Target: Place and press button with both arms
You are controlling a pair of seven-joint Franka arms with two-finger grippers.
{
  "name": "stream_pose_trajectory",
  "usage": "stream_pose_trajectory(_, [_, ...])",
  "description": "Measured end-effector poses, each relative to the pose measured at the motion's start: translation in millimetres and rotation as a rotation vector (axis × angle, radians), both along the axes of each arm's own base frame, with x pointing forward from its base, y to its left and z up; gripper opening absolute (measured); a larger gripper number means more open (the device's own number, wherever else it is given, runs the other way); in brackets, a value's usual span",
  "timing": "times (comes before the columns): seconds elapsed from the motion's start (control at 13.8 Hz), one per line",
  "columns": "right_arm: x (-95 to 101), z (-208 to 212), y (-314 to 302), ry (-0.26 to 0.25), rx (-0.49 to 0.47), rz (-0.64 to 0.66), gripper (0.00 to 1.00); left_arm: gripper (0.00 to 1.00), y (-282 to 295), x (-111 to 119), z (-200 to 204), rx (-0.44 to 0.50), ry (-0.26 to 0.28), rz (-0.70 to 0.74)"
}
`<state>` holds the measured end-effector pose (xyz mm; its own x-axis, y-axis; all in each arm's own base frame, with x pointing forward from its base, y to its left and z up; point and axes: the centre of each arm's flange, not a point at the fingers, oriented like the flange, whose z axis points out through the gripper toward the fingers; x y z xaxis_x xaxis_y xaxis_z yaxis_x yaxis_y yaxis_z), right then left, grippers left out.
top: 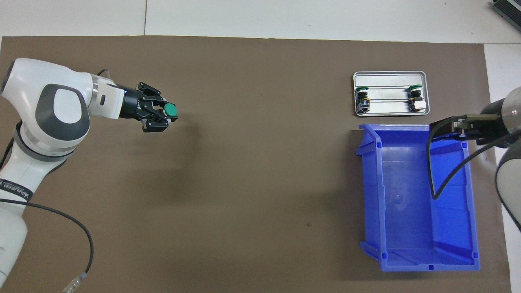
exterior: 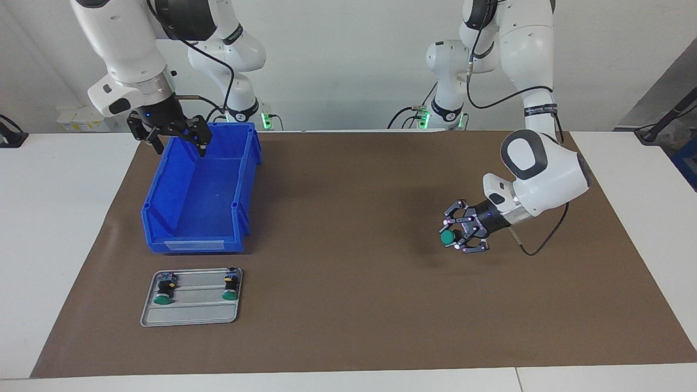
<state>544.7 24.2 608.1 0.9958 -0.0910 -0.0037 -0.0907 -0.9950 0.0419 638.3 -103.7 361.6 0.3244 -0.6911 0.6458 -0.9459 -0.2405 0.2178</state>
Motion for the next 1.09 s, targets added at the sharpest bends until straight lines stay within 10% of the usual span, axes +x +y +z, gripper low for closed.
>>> stream_pose_trajectory(1.09, [0.0, 0.0, 0.0, 0.0, 0.0, 0.0, 1.0, 0.4, -11.9, -86.4, -82.0, -0.457, -0.192, 0.187])
